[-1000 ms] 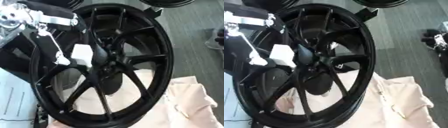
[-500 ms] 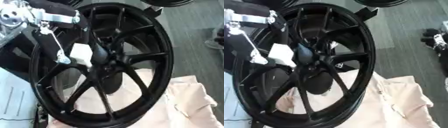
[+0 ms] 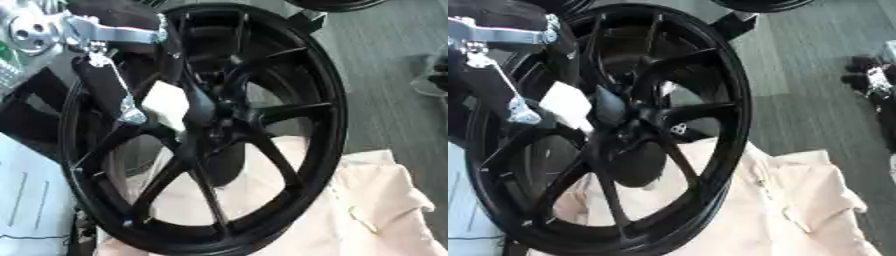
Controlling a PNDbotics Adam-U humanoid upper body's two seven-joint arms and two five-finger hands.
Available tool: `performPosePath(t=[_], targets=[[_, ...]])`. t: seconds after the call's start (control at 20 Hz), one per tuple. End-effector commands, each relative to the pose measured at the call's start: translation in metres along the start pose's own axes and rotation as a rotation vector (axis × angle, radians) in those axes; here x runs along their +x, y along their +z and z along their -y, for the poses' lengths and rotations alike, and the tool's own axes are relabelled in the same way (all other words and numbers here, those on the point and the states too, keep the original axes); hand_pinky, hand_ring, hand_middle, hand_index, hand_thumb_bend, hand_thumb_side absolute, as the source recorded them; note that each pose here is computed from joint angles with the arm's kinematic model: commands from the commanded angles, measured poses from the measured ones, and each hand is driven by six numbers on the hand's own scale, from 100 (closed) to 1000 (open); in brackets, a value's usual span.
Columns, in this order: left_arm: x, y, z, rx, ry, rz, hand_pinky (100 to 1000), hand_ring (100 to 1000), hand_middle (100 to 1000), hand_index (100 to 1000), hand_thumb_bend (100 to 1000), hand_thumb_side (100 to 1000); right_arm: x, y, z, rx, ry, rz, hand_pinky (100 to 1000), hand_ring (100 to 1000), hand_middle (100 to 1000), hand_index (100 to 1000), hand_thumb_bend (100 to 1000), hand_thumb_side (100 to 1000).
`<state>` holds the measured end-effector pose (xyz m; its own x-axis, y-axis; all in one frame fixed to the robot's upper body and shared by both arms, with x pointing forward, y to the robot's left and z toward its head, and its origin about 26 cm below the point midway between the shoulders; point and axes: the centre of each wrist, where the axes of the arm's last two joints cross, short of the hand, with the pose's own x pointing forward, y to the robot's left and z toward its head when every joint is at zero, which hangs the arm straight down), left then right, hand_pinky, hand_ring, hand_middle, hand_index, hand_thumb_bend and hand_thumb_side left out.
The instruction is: Pull the pin out of the wheel hub.
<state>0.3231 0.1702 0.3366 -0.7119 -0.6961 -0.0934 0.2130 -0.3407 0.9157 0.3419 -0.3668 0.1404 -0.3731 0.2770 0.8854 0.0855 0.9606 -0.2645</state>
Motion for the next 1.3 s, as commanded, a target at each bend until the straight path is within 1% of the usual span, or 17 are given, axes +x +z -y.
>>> performPosePath(t=[0.05, 0.2, 0.45, 0.55, 0.6, 0.75, 0.85, 0.9, 1.05, 1.3], targets=[[0.0, 0.01, -0.007, 0.031, -0.035, -0.022, 724, 643, 521, 362, 438, 100, 0.01, -0.004, 0.009, 0.003, 0.035, 0.025, 895, 767, 733, 791, 100, 740], [-0.001, 0.021, -0.009, 0.074, -0.033, -0.025, 721, 637, 513, 347, 440, 100, 0.009, -0.004, 0.009, 0.003, 0.036, 0.023, 895, 767, 734, 791, 100, 742], [-0.001, 0.053, -0.017, 0.177, -0.009, -0.028, 717, 631, 503, 332, 437, 100, 0.009, -0.003, 0.01, 0.0, 0.038, 0.021, 895, 768, 734, 791, 100, 742], [-0.001, 0.065, -0.02, 0.22, 0.004, -0.03, 714, 630, 503, 331, 423, 100, 0.009, -0.003, 0.01, 0.0, 0.039, 0.02, 895, 768, 734, 791, 100, 742], [-0.002, 0.071, -0.022, 0.245, -0.005, -0.044, 713, 630, 504, 331, 417, 100, 0.009, -0.003, 0.01, -0.001, 0.039, 0.021, 895, 768, 734, 791, 100, 741], [-0.015, 0.092, -0.024, 0.336, 0.04, -0.087, 716, 631, 505, 332, 421, 100, 0.009, -0.003, 0.011, -0.004, 0.039, 0.021, 895, 767, 734, 791, 100, 742], [-0.026, 0.105, -0.021, 0.397, 0.072, -0.145, 717, 631, 506, 334, 422, 100, 0.009, -0.003, 0.011, -0.006, 0.039, 0.022, 895, 767, 734, 791, 100, 741], [-0.034, 0.111, -0.018, 0.424, 0.091, -0.194, 717, 631, 506, 335, 423, 100, 0.01, -0.003, 0.012, -0.008, 0.04, 0.022, 895, 767, 734, 791, 100, 741], [-0.064, 0.127, -0.005, 0.495, 0.164, -0.358, 715, 630, 505, 336, 416, 100, 0.01, -0.003, 0.012, -0.012, 0.041, 0.026, 895, 767, 734, 791, 100, 739], [-0.116, 0.152, 0.023, 0.574, 0.292, -0.583, 710, 627, 502, 337, 392, 100, 0.01, -0.002, 0.014, -0.023, 0.041, 0.027, 895, 767, 734, 791, 100, 741]])
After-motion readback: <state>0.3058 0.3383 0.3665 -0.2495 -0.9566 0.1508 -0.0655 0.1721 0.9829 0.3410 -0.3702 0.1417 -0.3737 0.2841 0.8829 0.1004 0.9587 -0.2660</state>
